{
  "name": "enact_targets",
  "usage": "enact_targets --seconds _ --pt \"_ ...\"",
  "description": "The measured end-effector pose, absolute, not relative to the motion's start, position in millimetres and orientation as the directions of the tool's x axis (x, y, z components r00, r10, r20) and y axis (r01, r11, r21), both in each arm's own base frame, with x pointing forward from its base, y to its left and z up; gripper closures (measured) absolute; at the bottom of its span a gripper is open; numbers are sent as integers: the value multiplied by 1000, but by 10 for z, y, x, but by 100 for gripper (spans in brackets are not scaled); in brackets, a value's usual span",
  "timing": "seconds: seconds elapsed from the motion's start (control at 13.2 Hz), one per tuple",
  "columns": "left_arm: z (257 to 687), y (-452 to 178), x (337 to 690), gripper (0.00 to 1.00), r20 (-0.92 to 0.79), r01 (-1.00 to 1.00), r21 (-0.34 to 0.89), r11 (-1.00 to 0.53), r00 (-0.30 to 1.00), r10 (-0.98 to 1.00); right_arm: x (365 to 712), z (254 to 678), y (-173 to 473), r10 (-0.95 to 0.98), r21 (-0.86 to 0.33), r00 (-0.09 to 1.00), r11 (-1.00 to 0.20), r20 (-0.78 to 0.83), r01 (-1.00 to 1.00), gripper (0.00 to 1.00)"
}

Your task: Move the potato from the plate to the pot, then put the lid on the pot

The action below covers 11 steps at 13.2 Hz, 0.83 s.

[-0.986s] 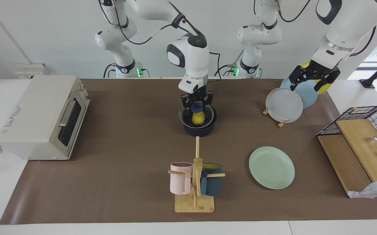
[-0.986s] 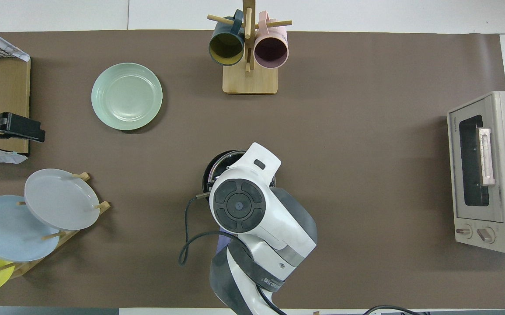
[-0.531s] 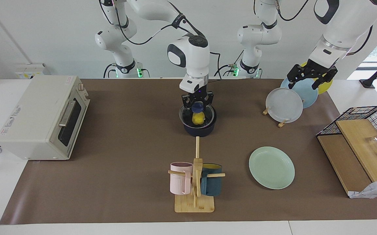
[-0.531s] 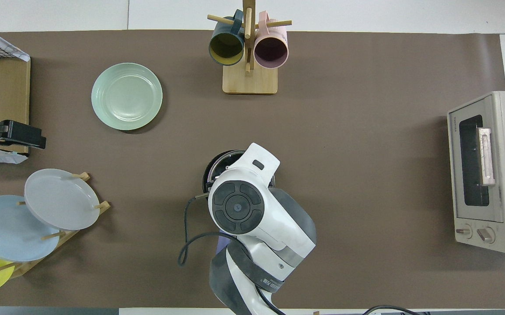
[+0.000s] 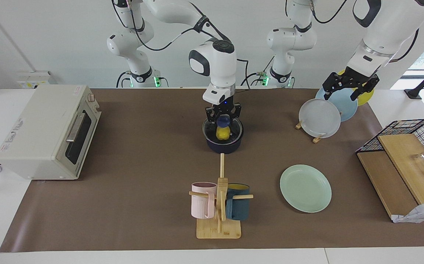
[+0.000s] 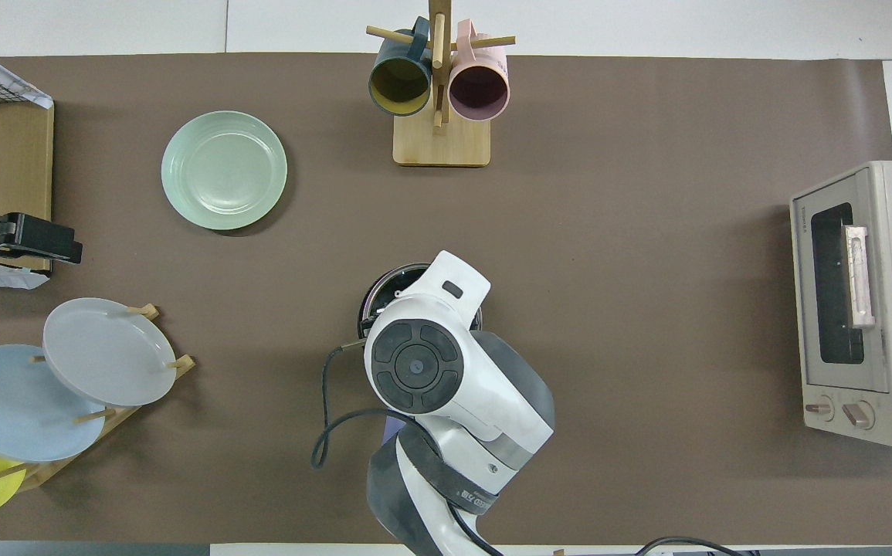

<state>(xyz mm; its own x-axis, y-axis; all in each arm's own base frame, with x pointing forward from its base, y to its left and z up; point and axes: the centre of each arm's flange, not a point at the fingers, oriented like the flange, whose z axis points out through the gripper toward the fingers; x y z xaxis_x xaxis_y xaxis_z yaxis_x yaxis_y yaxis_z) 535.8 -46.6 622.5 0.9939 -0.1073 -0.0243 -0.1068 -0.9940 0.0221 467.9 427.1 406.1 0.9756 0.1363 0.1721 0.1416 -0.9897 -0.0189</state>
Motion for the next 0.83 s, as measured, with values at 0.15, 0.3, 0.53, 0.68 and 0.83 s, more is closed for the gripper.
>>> enact_targets --seconds 0.15,0.3,0.53,0.68,0.83 --pt "6225 -463 5358 0 -24 -106 22 -994 994 -107 4682 4052 4286 138 -19 975 -990 172 143 34" --pt "6224 -462 5359 0 -24 -106 22 -994 994 -107 4682 4022 4309 140 -19 975 -989 173 145 34" --pt "6224 -448 5360 0 -25 -103 22 -994 994 -104 4682 3987 4348 129 -24 976 -991 176 135 34" --pt "6223 -438 5360 0 -25 -102 22 -995 994 -102 4683 3986 4349 124 -25 977 -991 176 131 35" --pt "6222 -433 5361 0 -25 -101 22 -995 995 -101 4686 3986 4349 122 -25 977 -991 175 128 35"
